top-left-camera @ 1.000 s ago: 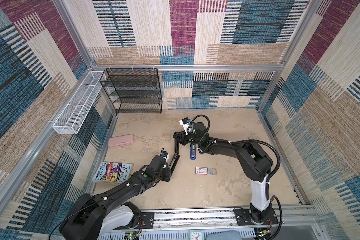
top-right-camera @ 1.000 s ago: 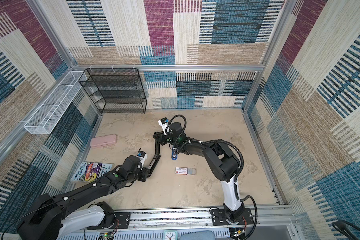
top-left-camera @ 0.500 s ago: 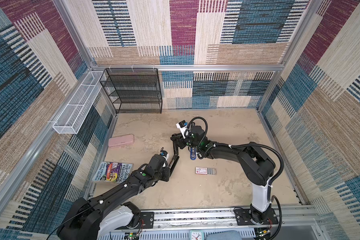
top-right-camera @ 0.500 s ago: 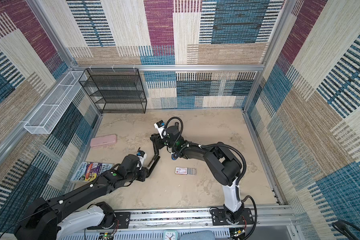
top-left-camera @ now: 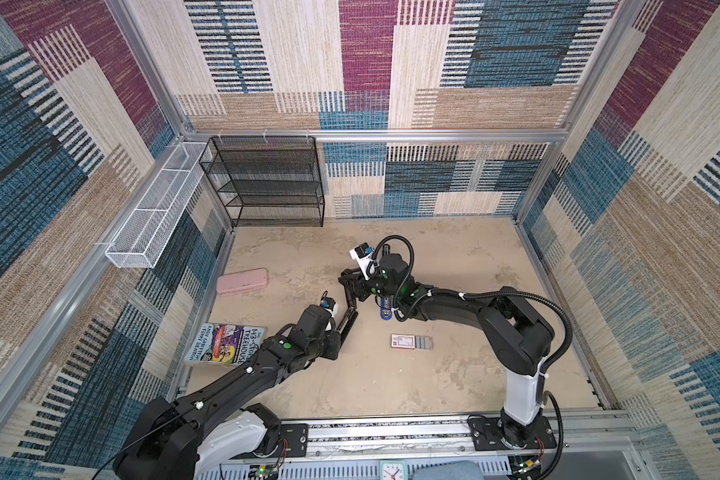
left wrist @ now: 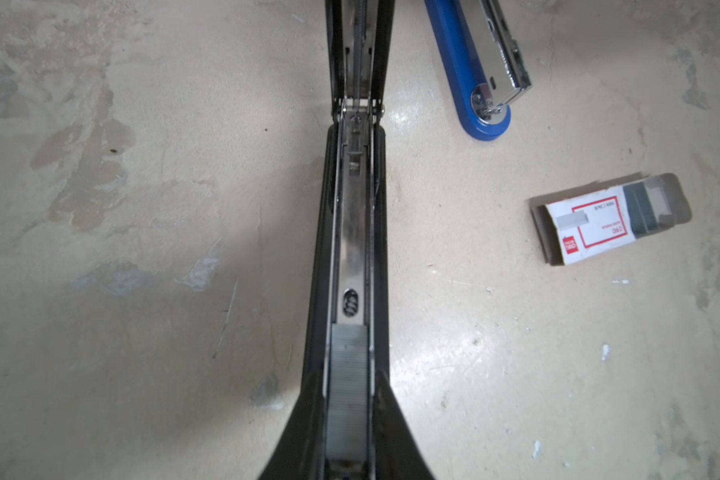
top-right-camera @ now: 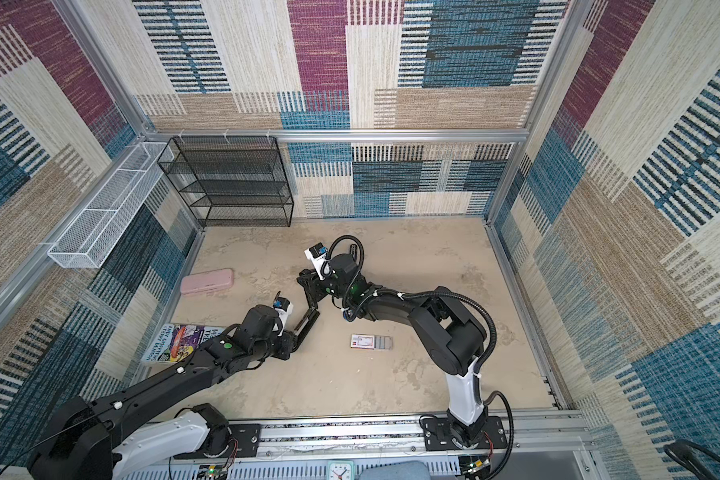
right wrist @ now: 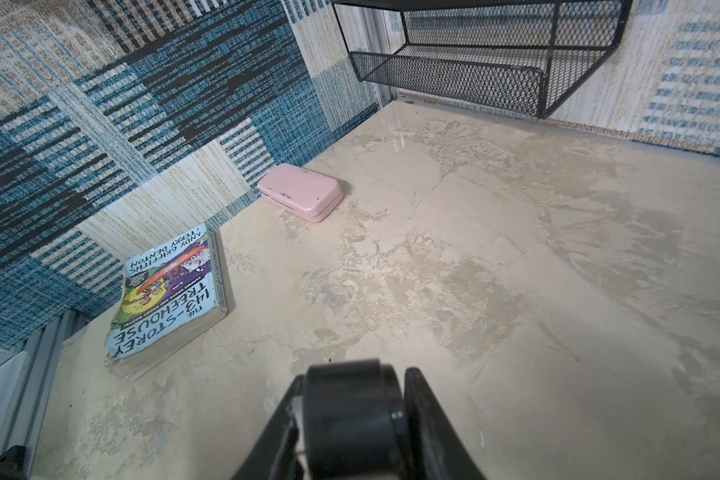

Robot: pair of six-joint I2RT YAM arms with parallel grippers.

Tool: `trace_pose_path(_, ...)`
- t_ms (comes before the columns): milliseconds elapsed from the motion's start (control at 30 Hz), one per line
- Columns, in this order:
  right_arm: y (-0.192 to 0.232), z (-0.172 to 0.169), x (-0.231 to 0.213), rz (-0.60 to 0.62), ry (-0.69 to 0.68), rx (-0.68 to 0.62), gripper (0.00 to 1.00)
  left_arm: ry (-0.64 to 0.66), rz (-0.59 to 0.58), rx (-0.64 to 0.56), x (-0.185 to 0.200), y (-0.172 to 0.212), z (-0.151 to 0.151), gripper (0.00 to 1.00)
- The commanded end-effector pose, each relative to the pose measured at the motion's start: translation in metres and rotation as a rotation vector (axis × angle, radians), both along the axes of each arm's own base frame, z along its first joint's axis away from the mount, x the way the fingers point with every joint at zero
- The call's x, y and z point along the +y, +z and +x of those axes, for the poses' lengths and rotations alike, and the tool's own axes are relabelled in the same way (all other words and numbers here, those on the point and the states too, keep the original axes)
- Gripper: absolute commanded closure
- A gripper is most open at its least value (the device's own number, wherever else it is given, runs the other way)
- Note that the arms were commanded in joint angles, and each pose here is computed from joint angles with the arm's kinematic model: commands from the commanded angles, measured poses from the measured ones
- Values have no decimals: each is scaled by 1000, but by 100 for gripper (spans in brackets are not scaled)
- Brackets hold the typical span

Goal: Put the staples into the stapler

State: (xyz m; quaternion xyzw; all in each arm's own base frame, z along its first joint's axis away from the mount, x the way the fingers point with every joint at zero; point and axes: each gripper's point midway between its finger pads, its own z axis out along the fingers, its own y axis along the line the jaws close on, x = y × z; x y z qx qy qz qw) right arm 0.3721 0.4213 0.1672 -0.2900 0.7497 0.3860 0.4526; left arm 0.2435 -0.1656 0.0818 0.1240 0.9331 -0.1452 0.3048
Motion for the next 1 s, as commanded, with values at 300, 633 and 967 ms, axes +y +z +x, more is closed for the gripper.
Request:
trace_pose_path(300, 9, -51, 29, 95, 182, 182, 63, 43, -149, -275, -23, 70, 51, 100)
trace_pose_path(633, 7, -55, 31, 95, 187, 187, 61, 36, -142, -279, -27, 74, 56, 100)
trace_pose_path(967, 4, -55, 31, 86, 175, 192, 58, 26, -129, -277, -31, 74, 62, 100)
